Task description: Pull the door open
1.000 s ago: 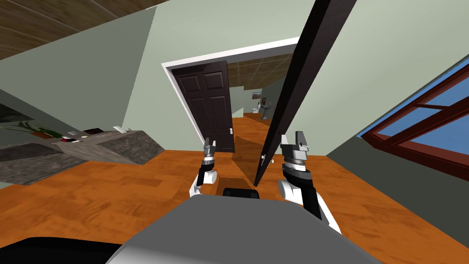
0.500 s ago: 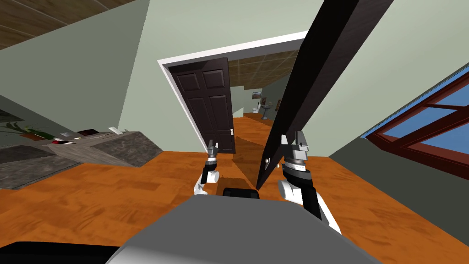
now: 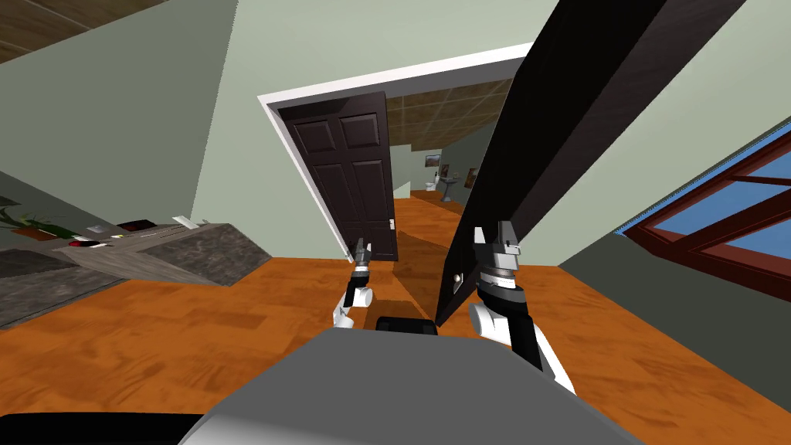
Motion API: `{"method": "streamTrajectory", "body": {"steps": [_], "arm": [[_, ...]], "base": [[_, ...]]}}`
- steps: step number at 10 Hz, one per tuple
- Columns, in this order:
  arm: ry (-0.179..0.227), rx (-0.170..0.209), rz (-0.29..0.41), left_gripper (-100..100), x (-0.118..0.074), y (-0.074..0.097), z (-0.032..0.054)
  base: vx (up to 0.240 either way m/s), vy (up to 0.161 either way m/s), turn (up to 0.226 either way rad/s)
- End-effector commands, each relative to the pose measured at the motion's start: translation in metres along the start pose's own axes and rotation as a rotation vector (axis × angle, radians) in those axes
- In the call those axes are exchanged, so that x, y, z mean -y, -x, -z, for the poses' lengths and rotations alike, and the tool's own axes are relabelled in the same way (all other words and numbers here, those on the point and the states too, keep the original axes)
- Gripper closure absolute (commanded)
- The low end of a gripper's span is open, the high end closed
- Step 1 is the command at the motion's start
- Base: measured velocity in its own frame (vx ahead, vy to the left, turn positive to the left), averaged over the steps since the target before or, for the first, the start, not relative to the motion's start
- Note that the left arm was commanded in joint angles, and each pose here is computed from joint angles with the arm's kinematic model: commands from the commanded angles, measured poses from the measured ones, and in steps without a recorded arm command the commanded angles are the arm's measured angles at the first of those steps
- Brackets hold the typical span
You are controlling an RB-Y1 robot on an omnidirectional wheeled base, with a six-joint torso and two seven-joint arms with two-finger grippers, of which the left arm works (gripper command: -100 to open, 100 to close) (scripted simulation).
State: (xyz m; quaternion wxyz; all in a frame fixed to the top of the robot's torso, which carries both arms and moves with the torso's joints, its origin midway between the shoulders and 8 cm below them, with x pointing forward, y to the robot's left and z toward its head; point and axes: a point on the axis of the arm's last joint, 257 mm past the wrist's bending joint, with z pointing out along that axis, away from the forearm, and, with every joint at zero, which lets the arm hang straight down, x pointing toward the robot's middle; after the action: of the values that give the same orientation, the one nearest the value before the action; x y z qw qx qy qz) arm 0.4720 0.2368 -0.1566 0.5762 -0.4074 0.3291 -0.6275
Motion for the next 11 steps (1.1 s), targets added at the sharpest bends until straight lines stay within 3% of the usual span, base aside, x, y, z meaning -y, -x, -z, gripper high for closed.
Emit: {"method": "streamTrajectory", "body": {"steps": [1, 6, 11], "arm": [[0.019, 0.002, -0.001, -100, -0.013, 0.0, 0.0025], [0.068, 0.008, -0.006, -100, -0.042, 0.0, 0.0076], [0.138, 0.017, -0.017, -100, -0.083, -0.002, 0.0163]], "base": [[0.081, 0.041, -0.017], [0.065, 0.038, -0.012], [0.083, 0.037, -0.02]]}}
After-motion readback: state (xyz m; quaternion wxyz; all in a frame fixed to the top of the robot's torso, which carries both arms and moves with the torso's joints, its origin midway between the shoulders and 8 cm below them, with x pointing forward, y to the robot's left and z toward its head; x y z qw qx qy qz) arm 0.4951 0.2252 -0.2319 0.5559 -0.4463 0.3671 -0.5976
